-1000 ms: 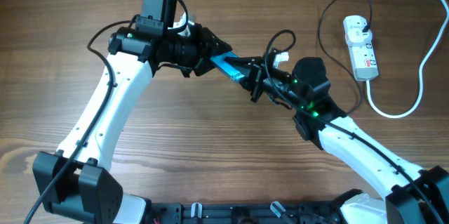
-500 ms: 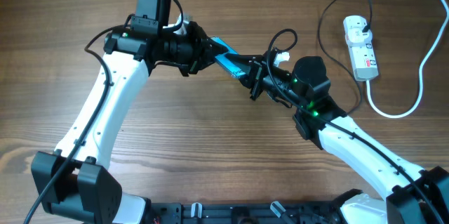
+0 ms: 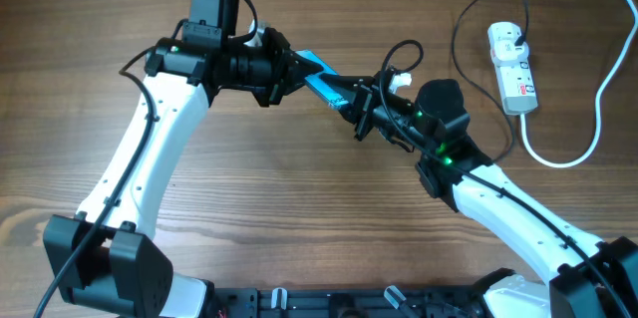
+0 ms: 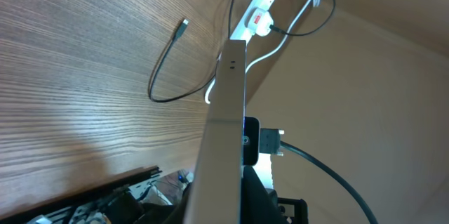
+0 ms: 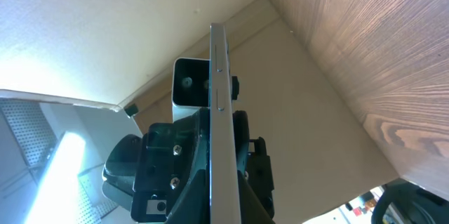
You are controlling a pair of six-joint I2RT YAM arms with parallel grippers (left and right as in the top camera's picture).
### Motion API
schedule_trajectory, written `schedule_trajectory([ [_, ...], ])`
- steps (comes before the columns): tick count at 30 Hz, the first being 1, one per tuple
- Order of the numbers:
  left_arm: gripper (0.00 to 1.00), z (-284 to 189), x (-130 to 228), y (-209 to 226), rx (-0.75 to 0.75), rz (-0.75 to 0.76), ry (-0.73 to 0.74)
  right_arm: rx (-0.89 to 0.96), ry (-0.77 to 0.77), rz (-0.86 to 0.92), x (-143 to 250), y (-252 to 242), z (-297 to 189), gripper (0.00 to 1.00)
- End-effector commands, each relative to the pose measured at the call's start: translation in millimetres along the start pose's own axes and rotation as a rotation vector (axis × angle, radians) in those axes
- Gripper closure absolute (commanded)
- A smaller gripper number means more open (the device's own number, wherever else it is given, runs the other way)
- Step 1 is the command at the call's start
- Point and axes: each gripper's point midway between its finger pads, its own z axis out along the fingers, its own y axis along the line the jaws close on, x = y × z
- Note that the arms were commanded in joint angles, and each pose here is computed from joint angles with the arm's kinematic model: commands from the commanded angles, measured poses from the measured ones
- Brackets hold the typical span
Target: Plug charger to phone and switch on socket
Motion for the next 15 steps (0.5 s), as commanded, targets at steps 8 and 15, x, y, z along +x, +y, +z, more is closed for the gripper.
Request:
schedule_trajectory([
  [8, 0.96, -38.5, -54.0, 7.8, 0.027, 0.099, -0.159, 0.116, 0.005, 0.010, -1.4, -25.2, -1.3, 0.63],
  [15, 0.96, -62.7, -73.3, 25.5, -0.003, 0.218, -0.204, 0.235, -0.083, -0.617, -32.6, -49.1, -7.2, 0.58],
])
